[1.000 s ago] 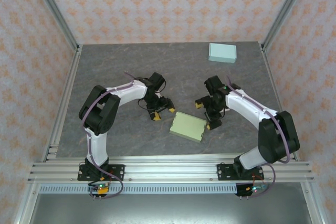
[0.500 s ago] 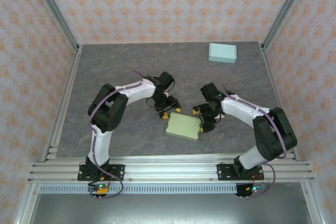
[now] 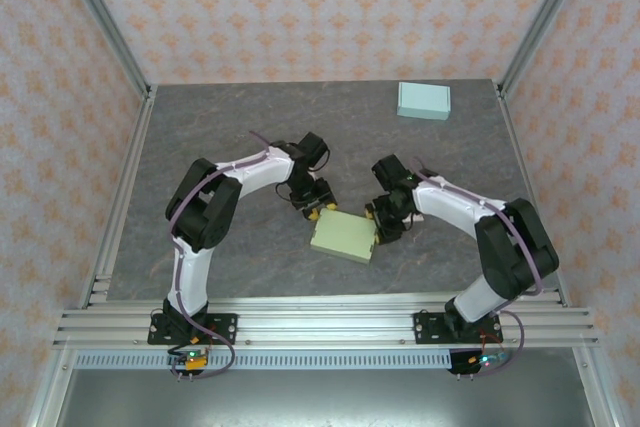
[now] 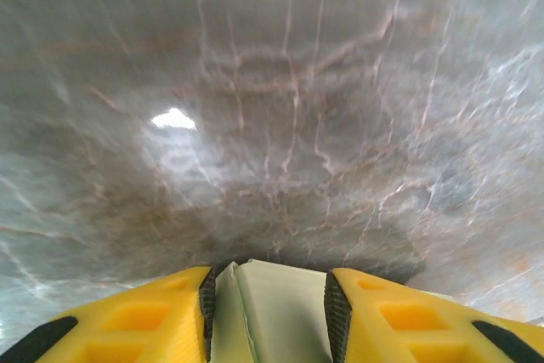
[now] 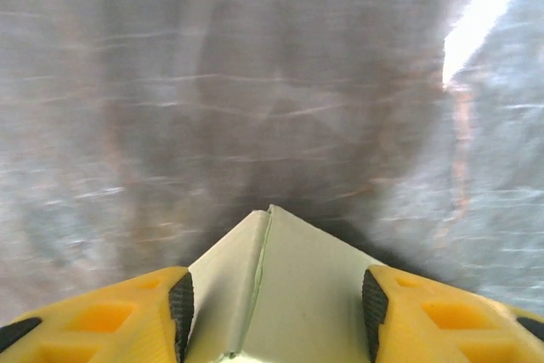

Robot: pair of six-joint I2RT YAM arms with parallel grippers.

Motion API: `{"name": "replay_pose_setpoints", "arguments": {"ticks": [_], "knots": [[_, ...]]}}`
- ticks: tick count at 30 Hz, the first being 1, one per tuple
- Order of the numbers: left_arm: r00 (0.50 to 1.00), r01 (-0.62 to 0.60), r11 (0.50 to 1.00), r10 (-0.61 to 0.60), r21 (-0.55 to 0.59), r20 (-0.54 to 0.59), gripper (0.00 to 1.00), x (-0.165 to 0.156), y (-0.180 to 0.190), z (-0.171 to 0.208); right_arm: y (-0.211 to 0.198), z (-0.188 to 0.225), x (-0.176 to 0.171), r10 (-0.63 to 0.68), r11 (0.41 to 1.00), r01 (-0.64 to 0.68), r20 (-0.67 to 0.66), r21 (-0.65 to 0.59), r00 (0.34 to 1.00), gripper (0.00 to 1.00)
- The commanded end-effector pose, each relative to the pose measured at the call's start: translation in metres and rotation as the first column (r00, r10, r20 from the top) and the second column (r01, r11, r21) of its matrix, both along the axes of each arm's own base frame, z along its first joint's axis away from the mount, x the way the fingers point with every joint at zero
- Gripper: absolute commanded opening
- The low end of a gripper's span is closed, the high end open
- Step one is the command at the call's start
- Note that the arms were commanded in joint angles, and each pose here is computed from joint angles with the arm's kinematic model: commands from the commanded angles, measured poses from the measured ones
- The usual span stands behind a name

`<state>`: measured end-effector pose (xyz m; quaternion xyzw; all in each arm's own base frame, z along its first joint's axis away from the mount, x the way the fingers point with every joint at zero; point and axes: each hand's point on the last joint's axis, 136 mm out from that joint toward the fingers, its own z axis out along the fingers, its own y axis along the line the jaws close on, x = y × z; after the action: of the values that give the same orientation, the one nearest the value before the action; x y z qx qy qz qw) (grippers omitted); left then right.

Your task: Fold the paper box

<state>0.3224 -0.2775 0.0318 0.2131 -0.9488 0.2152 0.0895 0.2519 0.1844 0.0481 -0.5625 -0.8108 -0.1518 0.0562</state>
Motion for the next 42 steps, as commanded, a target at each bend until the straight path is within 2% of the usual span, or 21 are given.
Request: {"name": "replay_pose_setpoints", "arguments": {"ticks": [1,4,9,12,14,17,21,24,27,29,32,36,39,42], "knots": [[0.993,-0.033,0.996,0.042,-0.084,0.106,0.39,0.026,-0.007,0.04,0.028,0.044,0.069,0.009,0.999,-0.022,0.252,0.046,0.968,0.55],[0.973,-0.085,0.989,0.109,-0.122,0.206,0.37,0.058,-0.001,0.058,0.035,0.061,0.112,0.006,0.999,-0.021,0.392,0.033,0.92,0.53],[0.903,-0.155,0.98,0.192,-0.125,0.385,0.36,0.117,0.018,0.088,0.042,0.086,0.176,0.034,0.999,-0.045,0.589,0.005,0.808,0.52],[0.853,-0.209,0.971,0.24,-0.116,0.463,0.35,0.145,0.034,0.098,0.042,0.103,0.206,0.094,0.995,-0.082,0.7,-0.052,0.708,0.52],[0.811,-0.231,0.967,0.254,-0.109,0.527,0.35,0.159,0.044,0.107,0.042,0.118,0.222,0.168,0.986,-0.109,0.771,-0.128,0.614,0.51],[0.726,-0.255,0.965,0.235,-0.063,0.646,0.31,0.173,0.059,0.124,0.046,0.13,0.234,0.253,0.967,-0.147,0.83,-0.207,0.497,0.51],[0.619,-0.259,0.965,0.19,-0.03,0.762,0.31,0.172,0.07,0.146,0.05,0.121,0.23,0.245,0.968,-0.158,0.875,-0.196,0.417,0.56],[0.563,-0.234,0.972,0.127,0.01,0.816,0.31,0.156,0.066,0.148,0.045,0.098,0.214,0.216,0.975,-0.146,0.885,-0.17,0.412,0.59],[0.504,-0.218,0.975,0.07,0.048,0.861,0.36,0.131,0.061,0.149,0.03,0.085,0.192,0.183,0.982,-0.112,0.898,-0.151,0.4,0.63],[0.487,-0.198,0.978,0.044,0.062,0.872,0.38,0.114,0.056,0.146,0.017,0.073,0.176,0.197,0.98,-0.098,0.882,-0.172,0.429,0.66],[0.539,-0.21,0.972,0.025,0.106,0.842,0.42,0.099,0.066,0.131,0.007,0.069,0.156,0.241,0.97,-0.115,0.848,-0.212,0.473,0.76],[0.578,-0.225,0.963,0.007,0.151,0.816,0.48,0.093,0.089,0.133,-0.011,0.066,0.139,0.349,0.935,-0.151,0.748,-0.321,0.565,0.81],[0.606,-0.182,0.965,-0.043,0.191,0.794,0.53,0.094,0.1,0.136,-0.021,0.067,0.134,0.419,0.903,-0.199,0.679,-0.38,0.603,0.82],[0.641,-0.094,0.97,-0.113,0.224,0.759,0.63,0.097,0.102,0.129,-0.017,0.071,0.135,0.467,0.883,-0.274,0.649,-0.382,0.601,0.84]]}}
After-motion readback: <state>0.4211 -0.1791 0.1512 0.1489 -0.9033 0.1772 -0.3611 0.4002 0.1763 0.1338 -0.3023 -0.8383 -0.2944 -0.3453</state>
